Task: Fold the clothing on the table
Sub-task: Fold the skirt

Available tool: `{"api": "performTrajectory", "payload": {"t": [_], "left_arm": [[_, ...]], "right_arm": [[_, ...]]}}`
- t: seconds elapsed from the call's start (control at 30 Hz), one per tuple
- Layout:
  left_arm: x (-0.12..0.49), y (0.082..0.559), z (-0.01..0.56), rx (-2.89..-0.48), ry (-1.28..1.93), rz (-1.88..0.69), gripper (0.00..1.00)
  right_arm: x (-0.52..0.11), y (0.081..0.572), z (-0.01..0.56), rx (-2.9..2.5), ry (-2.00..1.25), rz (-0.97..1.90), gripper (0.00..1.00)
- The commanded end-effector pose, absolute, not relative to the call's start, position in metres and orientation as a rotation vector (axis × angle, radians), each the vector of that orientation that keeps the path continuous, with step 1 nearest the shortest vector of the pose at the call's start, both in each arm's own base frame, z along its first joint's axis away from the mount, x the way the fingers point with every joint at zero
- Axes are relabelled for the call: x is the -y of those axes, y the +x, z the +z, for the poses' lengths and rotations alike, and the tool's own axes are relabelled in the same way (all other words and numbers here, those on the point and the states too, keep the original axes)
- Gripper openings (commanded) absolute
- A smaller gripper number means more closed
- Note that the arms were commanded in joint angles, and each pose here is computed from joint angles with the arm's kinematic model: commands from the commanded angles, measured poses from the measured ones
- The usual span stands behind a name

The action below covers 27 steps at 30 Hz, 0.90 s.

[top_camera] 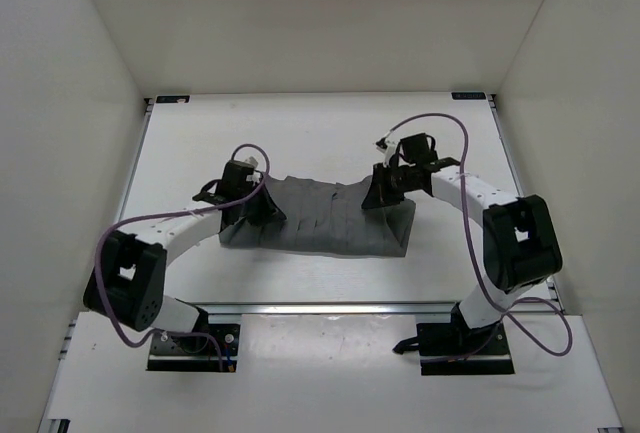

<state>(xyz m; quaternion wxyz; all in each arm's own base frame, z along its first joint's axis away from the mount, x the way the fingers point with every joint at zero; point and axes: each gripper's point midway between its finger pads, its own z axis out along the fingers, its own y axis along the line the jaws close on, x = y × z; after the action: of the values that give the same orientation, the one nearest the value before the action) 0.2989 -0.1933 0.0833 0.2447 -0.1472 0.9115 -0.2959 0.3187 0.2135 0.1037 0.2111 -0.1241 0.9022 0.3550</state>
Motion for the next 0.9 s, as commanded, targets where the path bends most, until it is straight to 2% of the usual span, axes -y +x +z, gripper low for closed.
{"api": "performTrajectory", "payload": {"t": [0.0, 0.17, 0.37, 0.5, 0.67, 0.87], "left_arm": [[0.192, 0.283, 0.054, -2.606, -0.472, -0.735, 0.0], [0.188, 0.286, 0.027, -2.72, -0.511, -0.543, 0.0], [0.185, 0.313, 0.002, -2.807, -0.501, -0.353, 0.0], [0.185, 0.346, -0.002, -2.808, -0.49, -0.313, 0.0], [0.187, 0.387, -0.001, -2.836, -0.39, -0.251, 0.0], [0.213, 0.433, 0.011, -2.84, -0.311, -0.357, 0.0]], "right_arm": [[-0.216, 0.309, 0.086, -2.553, -0.352, 1.026, 0.0], [-0.21, 0.314, 0.041, -2.738, -0.273, 0.887, 0.0], [-0.2, 0.313, 0.021, -2.846, -0.159, 0.776, 0.0], [-0.202, 0.291, 0.012, -2.907, -0.136, 0.748, 0.0], [-0.231, 0.26, 0.021, -2.923, -0.13, 0.843, 0.0], [-0.305, 0.23, 0.042, -2.873, -0.221, 1.028, 0.0]]}}
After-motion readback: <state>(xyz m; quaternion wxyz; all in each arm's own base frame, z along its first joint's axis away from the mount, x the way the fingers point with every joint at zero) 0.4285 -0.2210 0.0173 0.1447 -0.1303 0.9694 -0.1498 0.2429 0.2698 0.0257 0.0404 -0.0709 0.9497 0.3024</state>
